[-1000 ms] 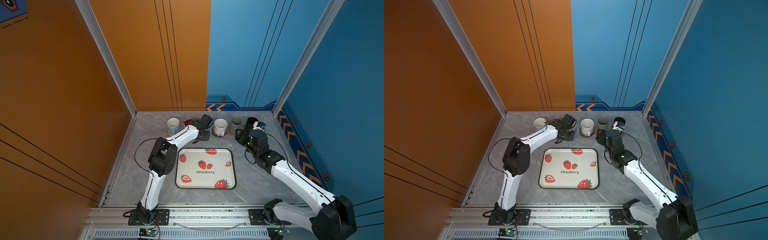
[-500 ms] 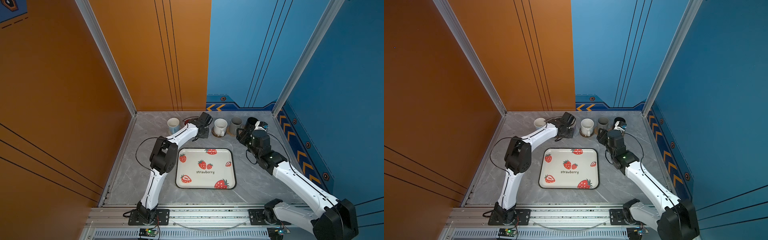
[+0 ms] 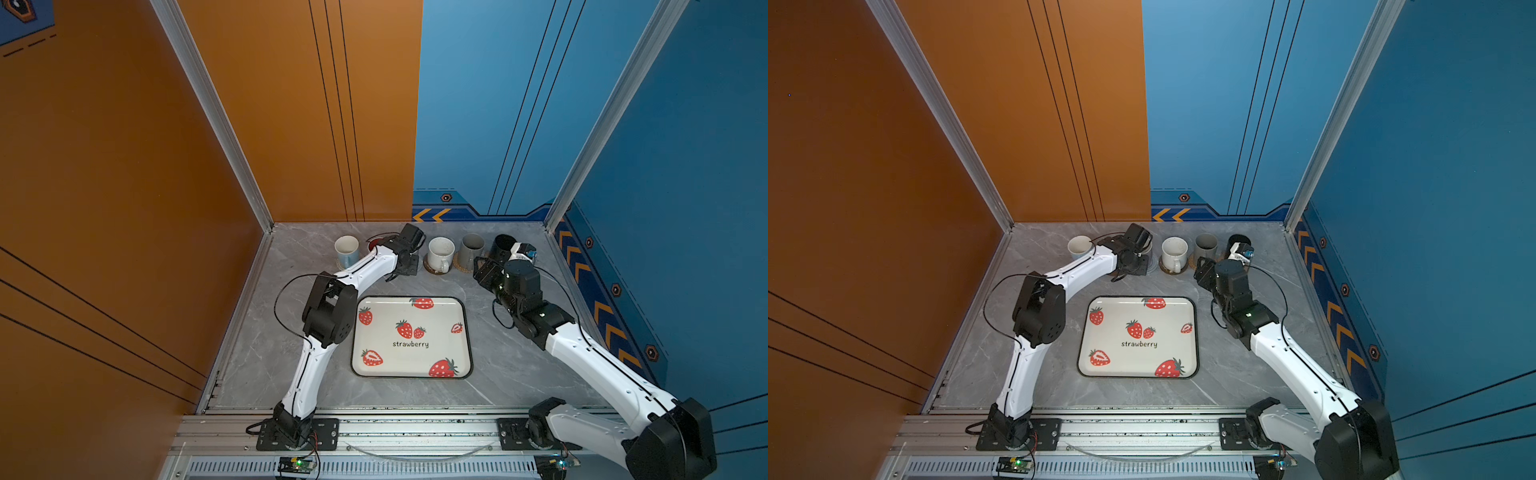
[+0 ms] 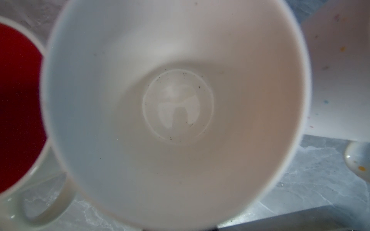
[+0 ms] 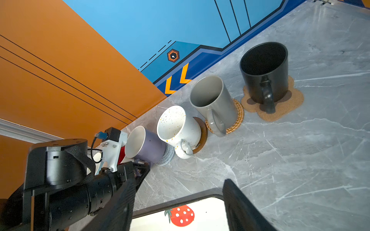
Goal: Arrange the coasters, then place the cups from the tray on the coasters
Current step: 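Lower the lavender-handled mug onto the blue knit coaster with the left gripper, then open the left gripper and raise it out of the lavender-handled mug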
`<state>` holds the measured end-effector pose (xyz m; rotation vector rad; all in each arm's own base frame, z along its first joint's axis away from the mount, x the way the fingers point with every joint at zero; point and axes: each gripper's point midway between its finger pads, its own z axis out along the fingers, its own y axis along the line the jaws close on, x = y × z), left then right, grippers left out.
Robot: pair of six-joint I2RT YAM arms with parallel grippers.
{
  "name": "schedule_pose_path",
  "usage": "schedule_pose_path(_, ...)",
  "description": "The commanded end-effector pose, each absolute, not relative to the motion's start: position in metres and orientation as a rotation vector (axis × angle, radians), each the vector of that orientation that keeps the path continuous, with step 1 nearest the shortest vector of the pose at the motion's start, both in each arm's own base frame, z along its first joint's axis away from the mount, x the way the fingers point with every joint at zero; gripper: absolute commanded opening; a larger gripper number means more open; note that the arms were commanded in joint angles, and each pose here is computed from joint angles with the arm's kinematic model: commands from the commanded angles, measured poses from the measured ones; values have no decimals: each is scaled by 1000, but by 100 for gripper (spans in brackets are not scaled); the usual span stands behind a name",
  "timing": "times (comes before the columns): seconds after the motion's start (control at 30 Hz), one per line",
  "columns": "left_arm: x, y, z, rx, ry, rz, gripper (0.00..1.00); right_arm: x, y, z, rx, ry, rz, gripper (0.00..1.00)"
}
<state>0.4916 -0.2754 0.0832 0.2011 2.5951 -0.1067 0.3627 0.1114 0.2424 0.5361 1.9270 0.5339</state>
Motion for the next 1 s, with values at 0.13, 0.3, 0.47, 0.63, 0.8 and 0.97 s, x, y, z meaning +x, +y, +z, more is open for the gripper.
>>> schedule_pose_path(0.13,511,-281,97,171,2533,-152,0,357,104,235,562,1944,522,68)
schedule_pose_path(0.3,512,-283,96,169,2534,-158,0,355,103,237,565,1939,524,68)
schedule_pose_path(0.47,512,-284,94,167,2538,-163,0,354,100,235,573,1939,517,68)
schedule_pose_path(0.63,513,-285,94,166,2538,-168,0,353,98,236,578,1932,521,68)
schedule_pose_path(0.8,513,-286,92,166,2540,-174,0,353,97,235,580,1933,517,68)
schedule_pose_path(0.97,515,-288,90,173,2540,-176,0,353,96,233,585,1936,516,68)
